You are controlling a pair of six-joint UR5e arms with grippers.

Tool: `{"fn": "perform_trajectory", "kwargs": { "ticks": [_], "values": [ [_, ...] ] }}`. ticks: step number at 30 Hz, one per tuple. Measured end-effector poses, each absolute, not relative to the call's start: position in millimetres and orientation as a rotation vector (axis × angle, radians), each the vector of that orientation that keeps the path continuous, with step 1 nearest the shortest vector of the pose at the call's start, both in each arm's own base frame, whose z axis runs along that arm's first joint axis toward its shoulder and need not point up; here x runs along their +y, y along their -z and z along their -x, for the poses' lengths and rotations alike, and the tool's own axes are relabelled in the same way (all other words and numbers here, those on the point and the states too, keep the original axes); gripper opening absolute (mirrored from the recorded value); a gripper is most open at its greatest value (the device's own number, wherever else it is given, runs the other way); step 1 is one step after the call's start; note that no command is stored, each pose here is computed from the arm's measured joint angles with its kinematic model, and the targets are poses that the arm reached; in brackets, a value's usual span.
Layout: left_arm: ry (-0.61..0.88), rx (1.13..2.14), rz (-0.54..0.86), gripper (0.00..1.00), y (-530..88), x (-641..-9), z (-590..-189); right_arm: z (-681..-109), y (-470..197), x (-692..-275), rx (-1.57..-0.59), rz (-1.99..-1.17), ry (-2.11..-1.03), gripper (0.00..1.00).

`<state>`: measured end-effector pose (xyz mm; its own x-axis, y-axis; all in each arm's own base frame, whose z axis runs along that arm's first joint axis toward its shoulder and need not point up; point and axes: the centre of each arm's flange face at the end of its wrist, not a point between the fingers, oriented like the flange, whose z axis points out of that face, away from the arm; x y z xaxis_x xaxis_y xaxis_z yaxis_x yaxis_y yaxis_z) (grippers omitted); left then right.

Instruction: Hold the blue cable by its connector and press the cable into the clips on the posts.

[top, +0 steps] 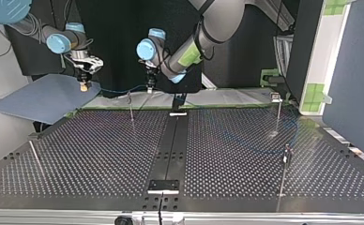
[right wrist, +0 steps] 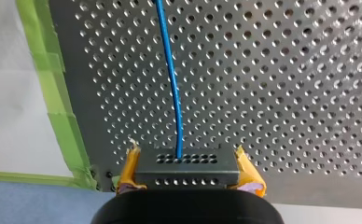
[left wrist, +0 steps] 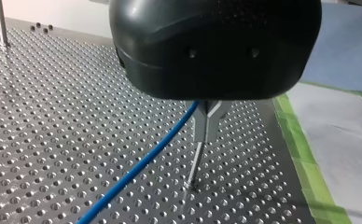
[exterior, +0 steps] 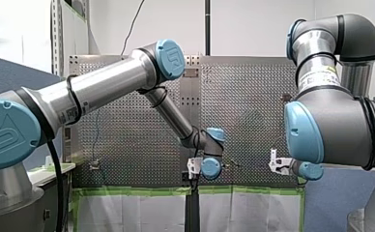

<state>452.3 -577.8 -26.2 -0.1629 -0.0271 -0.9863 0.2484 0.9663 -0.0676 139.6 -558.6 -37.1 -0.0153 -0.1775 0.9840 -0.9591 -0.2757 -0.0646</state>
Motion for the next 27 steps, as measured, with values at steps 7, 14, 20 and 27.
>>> {"fn": "perform_trajectory", "kwargs": {
  "ticks": [7, 14, 20, 27],
  "values": [
    [0.256, 1.718, -0.169, 0.0, 28, -581, -461, -135, 33, -568, -1.227, -1.516, -1.366, 0.0],
    [0.257, 1.726, -0.163, 0.0, 44, -584, -473, -134, 33, -570, -1.222, -1.514, -1.365, 0.0],
    [0.265, 1.72, -0.144, 0.0, 46, -581, -489, -136, 33, -570, -1.217, -1.516, -1.365, 0.0],
    [0.267, 1.712, -0.133, 0.0, 43, -579, -498, -135, 32, -572, -1.217, -1.506, -1.359, 0.0]
  ]
}}
